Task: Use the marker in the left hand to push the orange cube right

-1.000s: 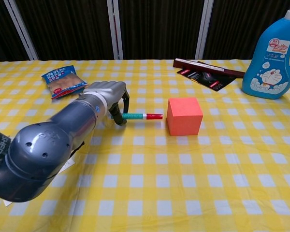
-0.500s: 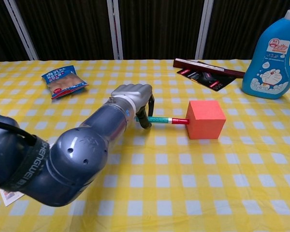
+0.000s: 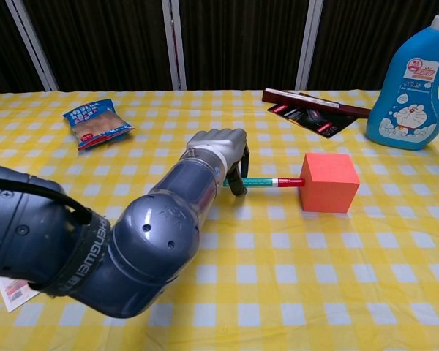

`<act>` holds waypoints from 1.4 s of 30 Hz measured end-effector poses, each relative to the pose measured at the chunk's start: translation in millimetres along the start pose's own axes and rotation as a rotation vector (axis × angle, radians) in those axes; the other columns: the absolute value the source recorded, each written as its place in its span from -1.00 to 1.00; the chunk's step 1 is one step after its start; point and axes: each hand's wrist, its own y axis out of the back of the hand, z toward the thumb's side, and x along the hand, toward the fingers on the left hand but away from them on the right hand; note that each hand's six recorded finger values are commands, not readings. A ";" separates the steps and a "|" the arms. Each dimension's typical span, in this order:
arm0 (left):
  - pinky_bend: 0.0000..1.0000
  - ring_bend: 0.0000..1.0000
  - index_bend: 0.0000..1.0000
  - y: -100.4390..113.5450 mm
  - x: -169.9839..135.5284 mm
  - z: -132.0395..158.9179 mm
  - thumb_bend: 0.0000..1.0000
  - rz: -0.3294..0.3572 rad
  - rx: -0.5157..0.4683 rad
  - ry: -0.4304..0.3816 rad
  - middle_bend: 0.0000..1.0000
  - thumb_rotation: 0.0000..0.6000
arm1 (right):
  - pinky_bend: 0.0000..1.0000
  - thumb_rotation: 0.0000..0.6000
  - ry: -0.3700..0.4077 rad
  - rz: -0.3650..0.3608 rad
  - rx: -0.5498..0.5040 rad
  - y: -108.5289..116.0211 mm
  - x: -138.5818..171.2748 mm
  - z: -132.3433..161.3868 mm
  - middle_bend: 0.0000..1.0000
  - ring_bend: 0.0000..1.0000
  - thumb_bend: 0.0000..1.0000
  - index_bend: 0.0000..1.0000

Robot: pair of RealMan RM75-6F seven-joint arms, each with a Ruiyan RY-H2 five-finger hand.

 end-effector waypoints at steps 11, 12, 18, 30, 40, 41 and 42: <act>-0.72 -0.96 0.38 4.8 -2.7 -37.7 -0.17 0.007 0.028 0.032 -0.68 1.00 | -1.00 1.00 -0.001 0.002 0.002 -0.3 0.2 0.0 -1.00 -1.00 -0.24 -1.00; -0.72 -0.96 0.38 6.0 -3.4 -42.4 -0.17 0.009 0.031 0.034 -0.68 1.00 | -1.00 1.00 -0.001 0.002 0.003 -0.3 0.2 0.0 -1.00 -1.00 -0.24 -1.00; -0.72 -0.96 0.38 16.7 -11.5 -81.1 -0.17 0.022 0.045 0.056 -0.68 1.00 | -1.00 1.00 -0.002 0.001 0.007 -0.4 0.0 0.2 -1.00 -1.00 -0.24 -1.00; -0.72 -0.96 0.37 39.0 -57.7 -194.8 -0.17 0.022 0.091 0.109 -0.68 1.00 | -1.00 1.00 -0.006 0.005 0.017 -2.7 -0.7 1.8 -1.00 -1.00 -0.24 -1.00; -0.76 -0.97 0.12 44.0 -85.4 -249.4 -0.19 0.013 0.088 0.149 -0.75 1.00 | -1.00 1.00 -0.013 0.008 0.022 -3.9 -1.0 2.2 -1.00 -1.00 -0.24 -1.00; -0.77 -0.98 0.06 43.7 -85.7 -251.8 -0.22 0.010 0.081 0.150 -0.77 1.00 | -1.00 1.00 -0.013 0.008 0.023 -4.0 -1.0 2.2 -1.00 -1.00 -0.24 -1.00; -0.78 -0.98 -0.01 43.5 -85.6 -253.1 -0.25 0.009 0.077 0.149 -0.79 1.00 | -1.00 1.00 -0.013 0.008 0.024 -4.1 -0.9 2.2 -1.00 -1.00 -0.24 -1.00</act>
